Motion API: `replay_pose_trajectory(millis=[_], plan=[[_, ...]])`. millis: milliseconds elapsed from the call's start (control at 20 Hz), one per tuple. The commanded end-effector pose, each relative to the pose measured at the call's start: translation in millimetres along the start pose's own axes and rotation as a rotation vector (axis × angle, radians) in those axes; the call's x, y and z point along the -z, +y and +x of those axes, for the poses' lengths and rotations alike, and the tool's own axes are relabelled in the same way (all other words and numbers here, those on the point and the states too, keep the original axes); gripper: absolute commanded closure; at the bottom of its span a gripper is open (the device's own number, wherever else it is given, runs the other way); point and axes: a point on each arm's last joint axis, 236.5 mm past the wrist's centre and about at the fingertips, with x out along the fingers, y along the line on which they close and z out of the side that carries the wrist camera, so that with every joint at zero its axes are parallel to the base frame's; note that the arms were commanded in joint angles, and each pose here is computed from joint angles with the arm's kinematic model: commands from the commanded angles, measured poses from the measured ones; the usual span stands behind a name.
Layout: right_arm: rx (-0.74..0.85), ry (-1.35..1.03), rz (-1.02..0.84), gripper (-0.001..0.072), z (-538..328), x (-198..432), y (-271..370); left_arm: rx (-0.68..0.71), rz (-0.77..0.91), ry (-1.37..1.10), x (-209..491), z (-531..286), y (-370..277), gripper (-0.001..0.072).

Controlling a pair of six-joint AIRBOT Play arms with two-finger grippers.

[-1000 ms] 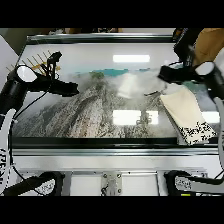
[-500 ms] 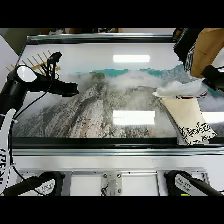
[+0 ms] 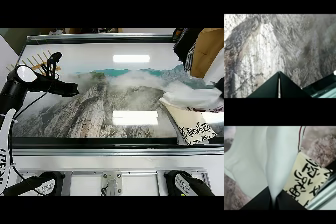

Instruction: Fold the clothes and pants, and hang the long-sleeved shirts on hangers.

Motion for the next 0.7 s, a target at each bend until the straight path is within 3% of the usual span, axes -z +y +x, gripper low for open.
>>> replay_pose_trajectory(millis=[0, 450, 500, 550, 600, 650], plan=[[0.091, 0.073, 0.018, 0.0703, 8, 34, -28, 0.000, 0.006, 0.001, 0, 0, 0, 0.0693], [0.150, 0.213, 0.021, 0.0666, 48, 89, -45, 0.004, 0.024, 0.023, 5, 0, -1, 0.0694], [0.147, 0.213, 0.023, 0.0467, 48, 89, -44, 0.004, 0.024, 0.023, 5, 0, -1, 0.0694], [0.132, 0.219, 0.026, 0.0146, 47, 91, -41, 0.004, 0.024, 0.023, 6, 0, -1, 0.0694], [0.113, 0.212, 0.030, 0.0033, 46, 90, -37, 0.004, 0.024, 0.023, 6, 0, -1, 0.0694], [0.068, 0.191, 0.028, 0.0036, 44, 87, -28, 0.004, 0.024, 0.023, 5, 0, -1, 0.0694]])
